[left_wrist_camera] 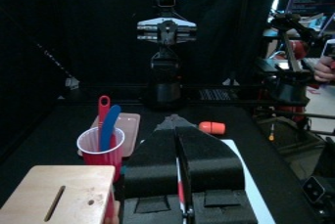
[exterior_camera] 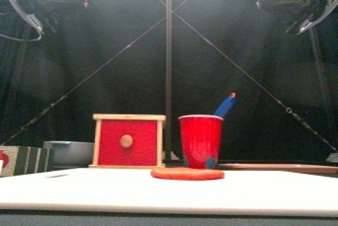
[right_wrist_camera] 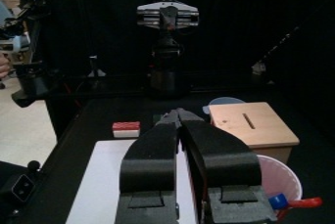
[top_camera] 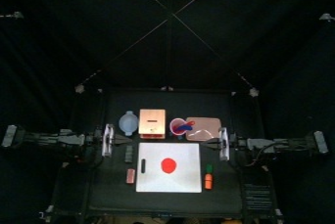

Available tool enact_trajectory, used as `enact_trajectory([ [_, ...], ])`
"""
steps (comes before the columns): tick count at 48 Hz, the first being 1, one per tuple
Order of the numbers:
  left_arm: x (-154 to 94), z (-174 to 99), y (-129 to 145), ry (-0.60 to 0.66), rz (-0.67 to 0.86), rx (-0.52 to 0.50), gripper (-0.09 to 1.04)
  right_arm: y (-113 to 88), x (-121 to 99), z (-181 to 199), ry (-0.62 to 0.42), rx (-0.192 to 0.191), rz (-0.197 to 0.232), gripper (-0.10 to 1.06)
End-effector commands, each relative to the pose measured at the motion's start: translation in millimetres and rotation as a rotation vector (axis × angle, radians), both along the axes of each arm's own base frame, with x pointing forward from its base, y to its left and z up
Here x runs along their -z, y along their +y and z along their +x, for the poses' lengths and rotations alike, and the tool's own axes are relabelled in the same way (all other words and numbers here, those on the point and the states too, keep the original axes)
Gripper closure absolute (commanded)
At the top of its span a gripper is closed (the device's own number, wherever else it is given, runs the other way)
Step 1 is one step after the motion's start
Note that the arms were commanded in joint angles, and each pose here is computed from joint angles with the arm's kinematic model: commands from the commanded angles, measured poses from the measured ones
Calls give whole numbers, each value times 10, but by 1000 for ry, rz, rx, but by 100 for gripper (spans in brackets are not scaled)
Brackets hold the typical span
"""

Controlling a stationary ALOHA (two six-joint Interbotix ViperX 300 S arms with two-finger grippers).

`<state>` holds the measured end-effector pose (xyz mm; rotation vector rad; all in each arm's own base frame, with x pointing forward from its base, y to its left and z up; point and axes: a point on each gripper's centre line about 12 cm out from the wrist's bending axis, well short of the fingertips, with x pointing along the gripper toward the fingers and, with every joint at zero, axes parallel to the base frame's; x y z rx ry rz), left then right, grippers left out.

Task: Get the cutter from the drawer then cut the dough then place the extra dough in the bowl
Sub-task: Open the drawer

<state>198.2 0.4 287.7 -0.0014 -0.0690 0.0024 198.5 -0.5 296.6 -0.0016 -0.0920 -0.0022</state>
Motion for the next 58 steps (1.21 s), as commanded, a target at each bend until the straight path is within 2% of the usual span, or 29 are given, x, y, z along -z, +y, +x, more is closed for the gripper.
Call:
enact_trajectory([
  [1, -46, 115, 33, -31, -34, -17, 91, -102, 106, 72, 46, 49, -47, 96],
  [5, -7, 181, 64, -61, -89, -38, 88, -204, 215, 197, 93, 85, -106, 100],
  [8, 67, 233, 85, -67, -138, -57, 85, -276, 200, 327, 82, 100, -131, 100],
  [16, 378, 391, 161, -55, -317, -140, 79, -432, 166, 806, 45, 98, -205, 99],
  [21, 549, 518, 121, -43, -426, -167, 78, -569, 206, 1142, 65, 106, -218, 99],
  [31, 916, 825, 142, 22, -657, -282, 78, -974, 514, 1847, 162, 140, -238, 99],
  [38, 1154, 1075, 95, 81, -756, -298, 77, -1253, 731, 2225, 202, 149, -270, 99],
  [45, 1289, 1206, 95, 96, -815, -313, 77, -1475, 904, 2472, 228, 151, -299, 99],
  [50, 1341, 1227, 107, 99, -838, -329, 76, -1571, 1033, 2593, 244, 147, -310, 100],
  [58, 1374, 1185, 178, 78, -903, -406, 70, -1621, 1063, 2746, 240, 143, -324, 99],
])
